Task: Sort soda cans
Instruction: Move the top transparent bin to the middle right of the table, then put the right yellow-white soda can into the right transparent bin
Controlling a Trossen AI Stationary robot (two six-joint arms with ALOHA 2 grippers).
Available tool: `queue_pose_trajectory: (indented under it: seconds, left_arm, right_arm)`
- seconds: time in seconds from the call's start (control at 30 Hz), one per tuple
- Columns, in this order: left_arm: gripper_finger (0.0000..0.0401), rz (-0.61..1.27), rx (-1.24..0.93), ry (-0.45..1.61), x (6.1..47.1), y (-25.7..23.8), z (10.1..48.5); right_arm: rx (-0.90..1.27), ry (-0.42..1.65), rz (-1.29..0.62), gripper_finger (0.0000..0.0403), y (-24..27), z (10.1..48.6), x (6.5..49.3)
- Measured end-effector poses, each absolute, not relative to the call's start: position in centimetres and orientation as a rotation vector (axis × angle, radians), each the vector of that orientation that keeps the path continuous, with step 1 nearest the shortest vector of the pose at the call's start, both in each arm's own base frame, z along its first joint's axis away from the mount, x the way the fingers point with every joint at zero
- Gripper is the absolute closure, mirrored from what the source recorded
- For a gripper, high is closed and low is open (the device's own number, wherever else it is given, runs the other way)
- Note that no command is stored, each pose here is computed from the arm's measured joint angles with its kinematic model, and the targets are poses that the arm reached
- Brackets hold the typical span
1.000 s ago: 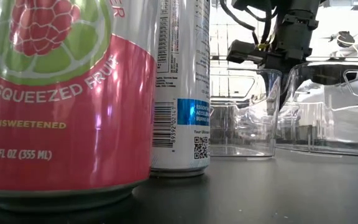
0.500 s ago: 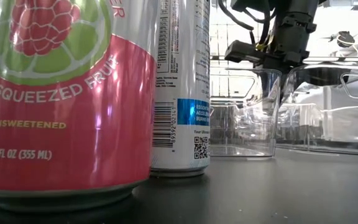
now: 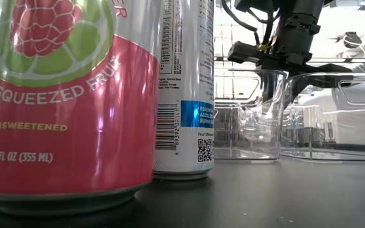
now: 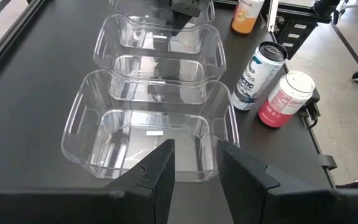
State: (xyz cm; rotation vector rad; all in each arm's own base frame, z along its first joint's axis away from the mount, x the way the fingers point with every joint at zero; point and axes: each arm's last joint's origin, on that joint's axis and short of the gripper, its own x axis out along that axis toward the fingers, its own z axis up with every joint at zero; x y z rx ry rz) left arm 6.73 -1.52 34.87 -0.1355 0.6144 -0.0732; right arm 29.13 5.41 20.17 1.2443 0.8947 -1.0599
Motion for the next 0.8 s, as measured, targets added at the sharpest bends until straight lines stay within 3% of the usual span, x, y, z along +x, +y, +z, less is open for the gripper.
queue_pose_trajectory:
  seconds: [0.43, 0.8]
  left_arm:
    - [0.0273, -0.075, -0.132, 0.615, 6.7, -1.5, 34.9]
    - [0.0273, -0.077, -0.132, 0.616, 6.7, -1.5, 34.9]
  right_arm:
    - [1.251, 0.896, -1.056, 0.0309, 5.4, 20.3, 29.1]
    - [1.275, 0.819, -1.012, 0.0309, 5.1, 22.9, 27.7]
